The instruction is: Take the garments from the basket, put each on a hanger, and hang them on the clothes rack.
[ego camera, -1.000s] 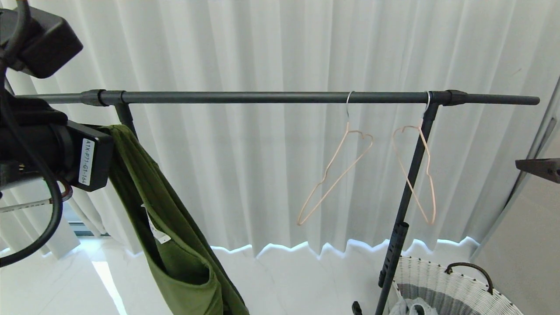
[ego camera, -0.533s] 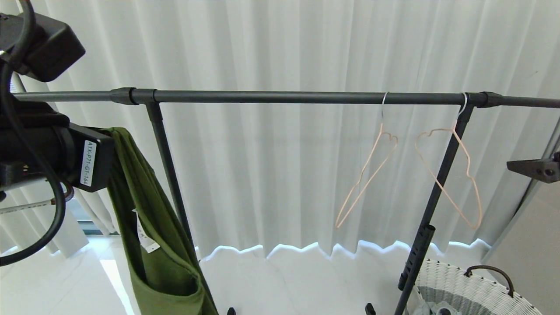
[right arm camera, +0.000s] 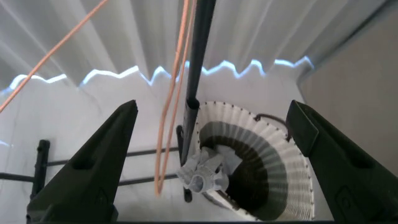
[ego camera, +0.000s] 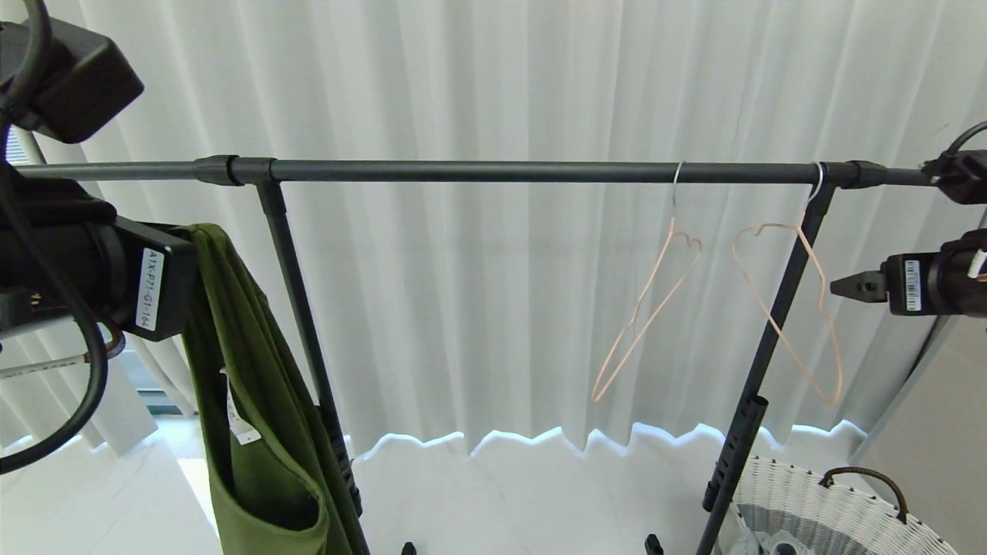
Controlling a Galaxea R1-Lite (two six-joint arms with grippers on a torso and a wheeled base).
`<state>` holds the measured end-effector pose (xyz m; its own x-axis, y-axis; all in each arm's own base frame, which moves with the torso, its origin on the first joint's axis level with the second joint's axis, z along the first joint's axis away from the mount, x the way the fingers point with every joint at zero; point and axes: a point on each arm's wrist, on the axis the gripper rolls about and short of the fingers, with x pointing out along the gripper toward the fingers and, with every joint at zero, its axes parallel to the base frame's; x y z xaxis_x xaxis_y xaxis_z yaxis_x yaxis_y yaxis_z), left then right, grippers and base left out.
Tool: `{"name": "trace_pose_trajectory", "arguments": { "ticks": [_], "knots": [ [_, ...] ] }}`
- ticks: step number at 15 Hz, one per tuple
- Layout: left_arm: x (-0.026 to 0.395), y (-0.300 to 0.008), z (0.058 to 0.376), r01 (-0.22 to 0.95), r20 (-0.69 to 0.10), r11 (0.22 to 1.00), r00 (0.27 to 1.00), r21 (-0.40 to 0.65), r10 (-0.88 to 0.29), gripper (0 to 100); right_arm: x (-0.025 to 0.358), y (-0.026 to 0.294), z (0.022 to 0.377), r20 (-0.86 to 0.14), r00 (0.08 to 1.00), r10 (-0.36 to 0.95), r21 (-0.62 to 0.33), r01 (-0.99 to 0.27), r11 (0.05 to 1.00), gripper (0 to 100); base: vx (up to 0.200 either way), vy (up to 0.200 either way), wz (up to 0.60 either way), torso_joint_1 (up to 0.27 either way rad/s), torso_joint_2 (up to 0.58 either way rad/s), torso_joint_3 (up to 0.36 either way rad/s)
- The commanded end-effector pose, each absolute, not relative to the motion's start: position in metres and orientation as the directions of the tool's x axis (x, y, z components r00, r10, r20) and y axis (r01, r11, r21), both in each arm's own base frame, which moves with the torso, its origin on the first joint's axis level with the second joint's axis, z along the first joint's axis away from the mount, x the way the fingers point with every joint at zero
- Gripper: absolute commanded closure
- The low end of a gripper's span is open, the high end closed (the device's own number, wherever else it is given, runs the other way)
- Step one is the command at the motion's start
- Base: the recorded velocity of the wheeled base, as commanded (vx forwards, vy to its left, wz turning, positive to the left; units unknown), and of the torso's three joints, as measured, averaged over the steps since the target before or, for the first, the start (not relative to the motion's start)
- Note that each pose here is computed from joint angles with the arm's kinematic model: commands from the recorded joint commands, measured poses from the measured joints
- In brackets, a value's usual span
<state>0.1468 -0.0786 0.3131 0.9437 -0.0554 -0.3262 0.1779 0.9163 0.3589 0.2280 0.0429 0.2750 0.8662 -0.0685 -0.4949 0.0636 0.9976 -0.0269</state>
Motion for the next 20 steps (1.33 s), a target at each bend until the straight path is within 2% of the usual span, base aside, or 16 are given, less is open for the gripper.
{"name": "trace_pose_trajectory", "arguments": {
  "ticks": [1,9,17,18,20],
  "knots": [
    [0.145,-0.078,0.314,0.176,-0.322,0.918,0.945,0.356,-0.056,100,0.256,0.05,0.254,-0.56,0.824,-0.092,-0.018,0.099,0.995,0,0.0,0.0,0.0,0.0,0.0,0.0],
    [0.14,-0.074,0.3,0.17,-0.316,0.92,0.947,0.353,-0.054,100,0.295,0.069,0.239,-0.594,0.799,-0.096,0.02,0.134,0.991,0,0.0,0.0,0.0,0.0,0.0,0.0],
    [0.14,-0.075,0.299,0.171,-0.319,0.92,0.946,0.352,-0.053,100,0.303,0.071,0.227,-0.621,0.775,-0.113,0.028,0.166,0.986,0,0.0,0.0,0.0,0.0,0.0,0.0],
    [0.141,-0.075,0.299,0.171,-0.32,0.92,0.946,0.353,-0.053,100,0.304,0.072,0.227,-0.622,0.775,-0.113,0.028,0.166,0.986,100,0.0,0.0,0.0,0.0,0.0,0.0],
    [0.141,-0.075,0.299,0.171,-0.321,0.92,0.946,0.353,-0.053,100,0.304,0.072,0.227,-0.621,0.775,-0.113,0.028,0.166,0.986,100,0.0,0.0,0.0,0.0,0.0,0.0]
  ]
}}
